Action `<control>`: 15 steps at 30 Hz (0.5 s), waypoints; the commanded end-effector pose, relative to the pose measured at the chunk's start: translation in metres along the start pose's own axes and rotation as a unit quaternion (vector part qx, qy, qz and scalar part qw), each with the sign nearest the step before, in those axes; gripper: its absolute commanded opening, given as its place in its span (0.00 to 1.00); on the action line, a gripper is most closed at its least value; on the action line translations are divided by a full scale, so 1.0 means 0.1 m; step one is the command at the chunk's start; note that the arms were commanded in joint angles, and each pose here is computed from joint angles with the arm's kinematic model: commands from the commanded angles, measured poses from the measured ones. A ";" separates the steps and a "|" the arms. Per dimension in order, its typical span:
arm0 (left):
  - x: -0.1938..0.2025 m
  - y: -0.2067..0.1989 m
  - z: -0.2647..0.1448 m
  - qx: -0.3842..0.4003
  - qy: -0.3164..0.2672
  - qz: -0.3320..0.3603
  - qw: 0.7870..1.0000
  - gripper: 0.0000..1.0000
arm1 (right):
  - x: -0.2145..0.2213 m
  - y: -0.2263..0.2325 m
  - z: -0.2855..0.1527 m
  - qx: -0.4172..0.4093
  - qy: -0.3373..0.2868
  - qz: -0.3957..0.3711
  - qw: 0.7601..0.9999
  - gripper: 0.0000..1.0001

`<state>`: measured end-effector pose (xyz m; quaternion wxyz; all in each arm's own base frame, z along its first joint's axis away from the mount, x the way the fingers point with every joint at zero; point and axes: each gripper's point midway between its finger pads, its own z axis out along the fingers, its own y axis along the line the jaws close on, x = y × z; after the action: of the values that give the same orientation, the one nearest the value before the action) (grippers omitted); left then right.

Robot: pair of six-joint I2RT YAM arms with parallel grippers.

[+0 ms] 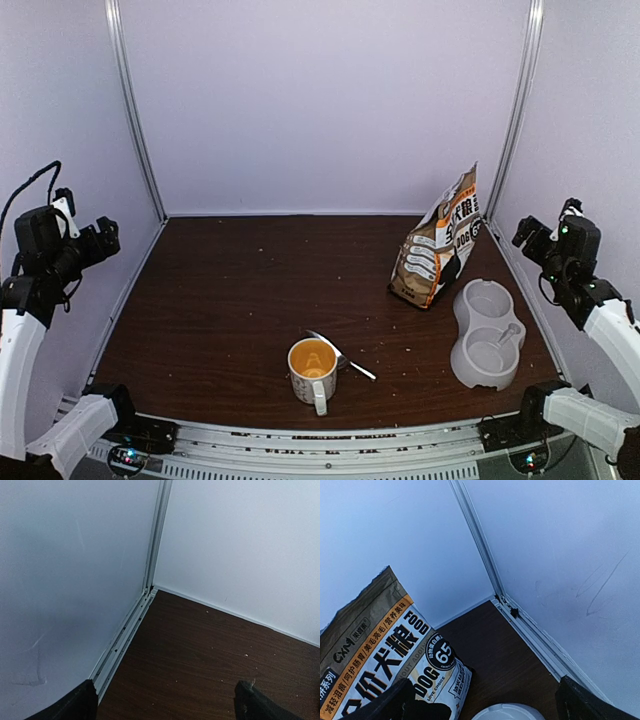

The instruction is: Serve the pet food

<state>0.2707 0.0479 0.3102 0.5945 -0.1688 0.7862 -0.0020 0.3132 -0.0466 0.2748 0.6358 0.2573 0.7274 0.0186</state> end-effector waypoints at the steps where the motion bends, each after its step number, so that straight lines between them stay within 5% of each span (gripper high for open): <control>1: -0.01 -0.08 0.02 0.021 0.003 0.010 1.000 0.98 | -0.04 -0.07 -0.06 0.024 0.012 0.007 1.000 1.00; 8: 0.11 -0.14 0.14 0.032 0.060 0.027 0.997 0.98 | -0.14 0.24 -0.08 -0.028 0.061 0.003 0.998 0.98; 15: -0.32 -1.03 0.02 0.145 0.030 0.157 0.976 0.98 | -0.17 0.62 -0.18 -0.003 0.109 -0.032 0.994 0.93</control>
<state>0.2937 0.0119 0.3001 0.5322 -0.0770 0.8427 -0.0260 0.3214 -0.0171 0.3129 0.5879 0.2414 0.7702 0.0542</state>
